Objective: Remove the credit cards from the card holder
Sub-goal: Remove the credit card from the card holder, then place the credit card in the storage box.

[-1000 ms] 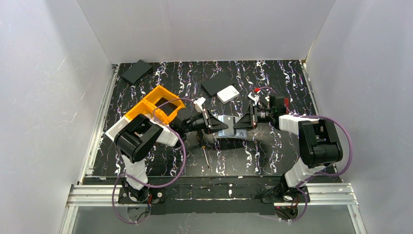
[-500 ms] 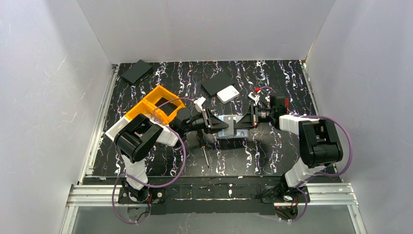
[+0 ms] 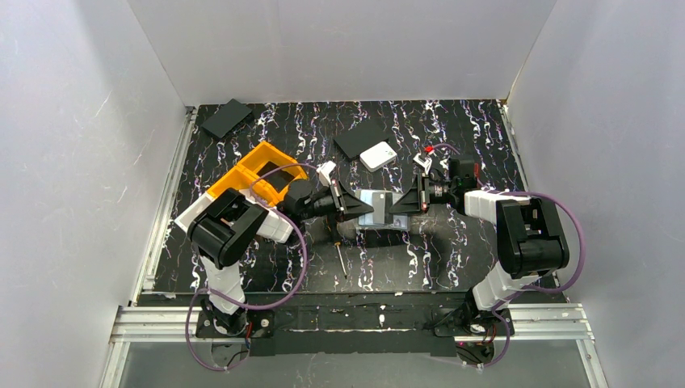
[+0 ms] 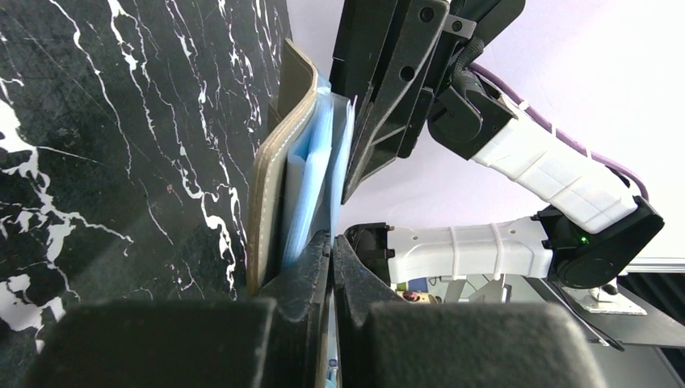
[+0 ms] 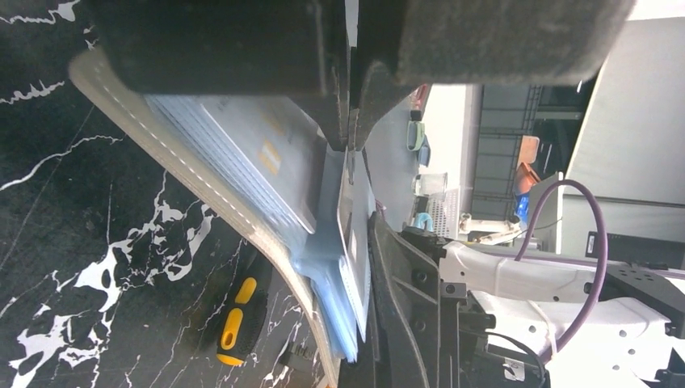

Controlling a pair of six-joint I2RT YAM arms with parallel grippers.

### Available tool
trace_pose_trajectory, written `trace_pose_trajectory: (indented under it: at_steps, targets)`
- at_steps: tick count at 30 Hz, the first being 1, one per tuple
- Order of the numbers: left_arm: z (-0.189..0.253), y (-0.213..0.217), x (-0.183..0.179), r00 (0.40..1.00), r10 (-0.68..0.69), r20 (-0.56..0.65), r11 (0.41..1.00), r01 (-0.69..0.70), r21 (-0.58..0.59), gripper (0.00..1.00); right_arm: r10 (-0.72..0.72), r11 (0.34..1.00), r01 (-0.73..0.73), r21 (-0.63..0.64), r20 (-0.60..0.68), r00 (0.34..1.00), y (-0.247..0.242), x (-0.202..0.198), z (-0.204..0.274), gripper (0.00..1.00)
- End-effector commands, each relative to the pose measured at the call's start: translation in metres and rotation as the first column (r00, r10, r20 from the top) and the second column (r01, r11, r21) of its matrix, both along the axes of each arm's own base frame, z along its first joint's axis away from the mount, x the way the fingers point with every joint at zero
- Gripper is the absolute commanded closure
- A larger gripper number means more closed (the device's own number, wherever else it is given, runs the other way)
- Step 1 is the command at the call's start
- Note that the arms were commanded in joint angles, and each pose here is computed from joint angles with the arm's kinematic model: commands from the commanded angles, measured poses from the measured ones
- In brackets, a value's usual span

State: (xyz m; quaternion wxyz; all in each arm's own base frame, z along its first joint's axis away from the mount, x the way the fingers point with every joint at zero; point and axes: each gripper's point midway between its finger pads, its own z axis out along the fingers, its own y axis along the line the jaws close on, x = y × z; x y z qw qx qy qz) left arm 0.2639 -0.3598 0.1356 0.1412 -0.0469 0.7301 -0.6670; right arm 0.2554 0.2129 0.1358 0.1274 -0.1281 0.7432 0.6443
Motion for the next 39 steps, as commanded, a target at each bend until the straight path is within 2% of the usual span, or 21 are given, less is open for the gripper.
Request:
trace_pose_trajectory:
  at_steps: [1, 8, 16, 24, 28, 32, 35, 39]
  targets:
    - [0.013, 0.012, 0.005, 0.999, 0.014, 0.052, 0.999, -0.012, -0.039, 1.00, -0.034, 0.999, 0.035, -0.023, 0.045, 0.998, -0.008, 0.008, -0.005, 0.99]
    - [-0.019, 0.029, 0.014, 0.999, 0.044, 0.005, 0.999, -0.044, 0.013, 1.00, -0.069, 0.994, 0.074, -0.076, 0.061, 0.996, -0.014, 0.014, -0.017, 0.99]
    - [-0.060, 0.026, 0.020, 0.998, 0.027, -0.061, 0.996, -0.022, 0.082, 1.00, -0.083, 0.988, 0.095, -0.122, 0.103, 0.991, -0.021, 0.018, -0.020, 0.99]
    - [-0.086, 0.042, 0.012, 0.994, 0.049, -0.094, 0.953, -0.018, 0.301, 0.97, -0.070, 0.984, 0.091, -0.153, 0.138, 0.988, -0.023, 0.017, -0.022, 0.99]
    - [-0.089, 0.061, 0.006, 0.992, 0.091, -0.084, 0.894, -0.044, 0.446, 0.89, -0.065, 0.982, 0.090, -0.166, 0.150, 0.987, -0.024, 0.017, -0.022, 0.99]
    - [-0.084, 0.078, 0.002, 0.992, 0.115, -0.043, 0.839, -0.074, 0.540, 0.75, -0.050, 0.981, 0.083, -0.177, 0.180, 0.982, -0.024, 0.016, -0.019, 0.99]
    - [-0.065, 0.085, 0.002, 0.994, 0.105, 0.027, 0.820, -0.101, 0.563, 0.66, -0.027, 0.980, 0.069, -0.186, 0.223, 0.975, -0.023, 0.013, -0.015, 0.99]
    - [-0.033, 0.097, 0.003, 0.982, 0.063, 0.180, 0.795, -0.158, 0.586, 0.55, 0.022, 0.978, 0.035, -0.203, 0.272, 0.962, -0.019, 0.008, -0.011, 0.99]
